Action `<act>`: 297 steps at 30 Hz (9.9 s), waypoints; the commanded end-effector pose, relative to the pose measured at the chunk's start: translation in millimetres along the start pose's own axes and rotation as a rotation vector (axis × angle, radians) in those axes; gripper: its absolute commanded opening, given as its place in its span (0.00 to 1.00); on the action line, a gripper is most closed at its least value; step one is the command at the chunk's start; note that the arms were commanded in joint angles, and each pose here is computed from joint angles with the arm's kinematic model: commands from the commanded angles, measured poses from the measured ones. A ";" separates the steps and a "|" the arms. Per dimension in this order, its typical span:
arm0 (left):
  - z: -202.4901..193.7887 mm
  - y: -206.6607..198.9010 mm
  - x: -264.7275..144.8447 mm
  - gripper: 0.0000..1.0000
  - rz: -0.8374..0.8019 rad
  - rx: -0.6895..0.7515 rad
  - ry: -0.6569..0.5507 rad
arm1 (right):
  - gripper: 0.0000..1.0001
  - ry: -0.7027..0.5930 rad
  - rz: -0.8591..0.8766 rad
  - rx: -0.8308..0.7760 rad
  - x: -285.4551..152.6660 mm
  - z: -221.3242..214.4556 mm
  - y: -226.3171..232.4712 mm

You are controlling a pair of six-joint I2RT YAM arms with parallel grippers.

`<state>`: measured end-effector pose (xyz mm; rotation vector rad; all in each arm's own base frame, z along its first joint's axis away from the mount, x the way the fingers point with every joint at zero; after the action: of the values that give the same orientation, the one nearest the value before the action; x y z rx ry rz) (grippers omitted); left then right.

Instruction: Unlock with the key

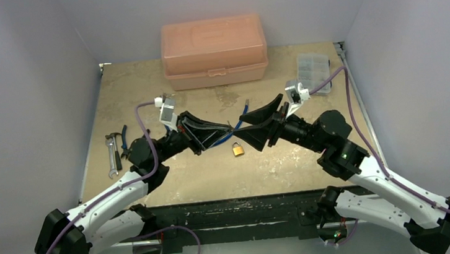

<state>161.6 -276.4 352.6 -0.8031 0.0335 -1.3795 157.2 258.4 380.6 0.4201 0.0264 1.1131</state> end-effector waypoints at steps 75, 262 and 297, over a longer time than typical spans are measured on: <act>-5.5 7.7 13.0 0.32 0.006 0.035 0.029 | 0.00 -0.066 -0.122 0.178 17.5 -6.7 -24.3; -62.6 118.1 -136.0 0.00 0.983 0.237 0.633 | 0.50 1.084 -0.994 0.114 12.2 -290.0 -208.8; -49.5 87.8 -105.4 0.00 0.831 0.141 0.478 | 0.00 0.033 -0.850 0.708 6.5 -107.7 -128.0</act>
<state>185.0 -196.0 195.7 -0.1401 0.6466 -0.6875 243.0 259.2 215.3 0.6584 0.6605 0.3100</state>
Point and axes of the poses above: each gripper's point midway between its finger pads, its own x axis out along the fingers, its own y axis along the line the jaws close on, z = x × y, the point moved 2 cm from there along -x, back along the fingers, and after that the axes turned 4 degrees about -x, right-handed, at the moved point
